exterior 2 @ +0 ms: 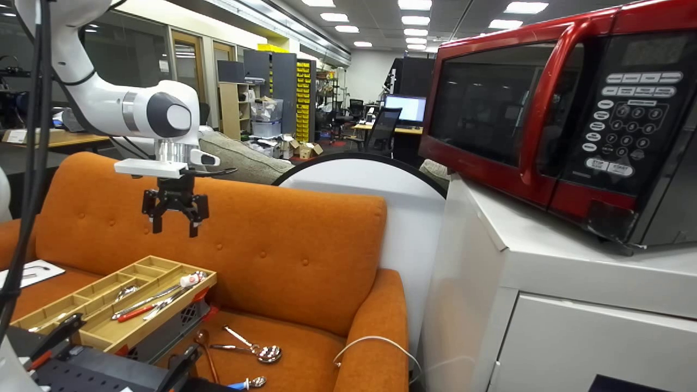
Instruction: Move the silver spoon to the right side of the sofa
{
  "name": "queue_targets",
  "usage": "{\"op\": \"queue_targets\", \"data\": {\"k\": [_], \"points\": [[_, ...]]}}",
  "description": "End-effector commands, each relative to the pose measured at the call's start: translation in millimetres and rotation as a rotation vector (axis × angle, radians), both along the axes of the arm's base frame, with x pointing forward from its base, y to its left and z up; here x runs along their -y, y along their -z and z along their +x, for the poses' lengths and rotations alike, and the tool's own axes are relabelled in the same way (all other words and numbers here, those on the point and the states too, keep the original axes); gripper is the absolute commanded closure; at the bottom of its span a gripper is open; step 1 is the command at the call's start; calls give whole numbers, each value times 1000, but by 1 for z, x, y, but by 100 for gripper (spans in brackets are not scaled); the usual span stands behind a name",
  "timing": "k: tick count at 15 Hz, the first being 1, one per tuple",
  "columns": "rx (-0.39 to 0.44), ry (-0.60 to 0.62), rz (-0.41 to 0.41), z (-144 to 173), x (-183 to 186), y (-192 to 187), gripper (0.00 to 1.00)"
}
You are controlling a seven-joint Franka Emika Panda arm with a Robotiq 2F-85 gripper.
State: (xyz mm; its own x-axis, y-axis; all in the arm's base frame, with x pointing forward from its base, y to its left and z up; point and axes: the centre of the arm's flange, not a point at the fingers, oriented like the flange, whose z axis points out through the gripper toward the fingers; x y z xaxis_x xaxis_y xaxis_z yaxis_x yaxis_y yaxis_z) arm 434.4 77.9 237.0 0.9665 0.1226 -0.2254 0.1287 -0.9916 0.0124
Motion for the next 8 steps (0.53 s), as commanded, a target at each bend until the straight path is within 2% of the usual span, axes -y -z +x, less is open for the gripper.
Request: {"op": "queue_targets", "data": {"k": [1, 8], "points": [[6, 17, 29, 3, -1, 9, 0], [-14, 92, 92, 26, 1, 74, 0]]}}
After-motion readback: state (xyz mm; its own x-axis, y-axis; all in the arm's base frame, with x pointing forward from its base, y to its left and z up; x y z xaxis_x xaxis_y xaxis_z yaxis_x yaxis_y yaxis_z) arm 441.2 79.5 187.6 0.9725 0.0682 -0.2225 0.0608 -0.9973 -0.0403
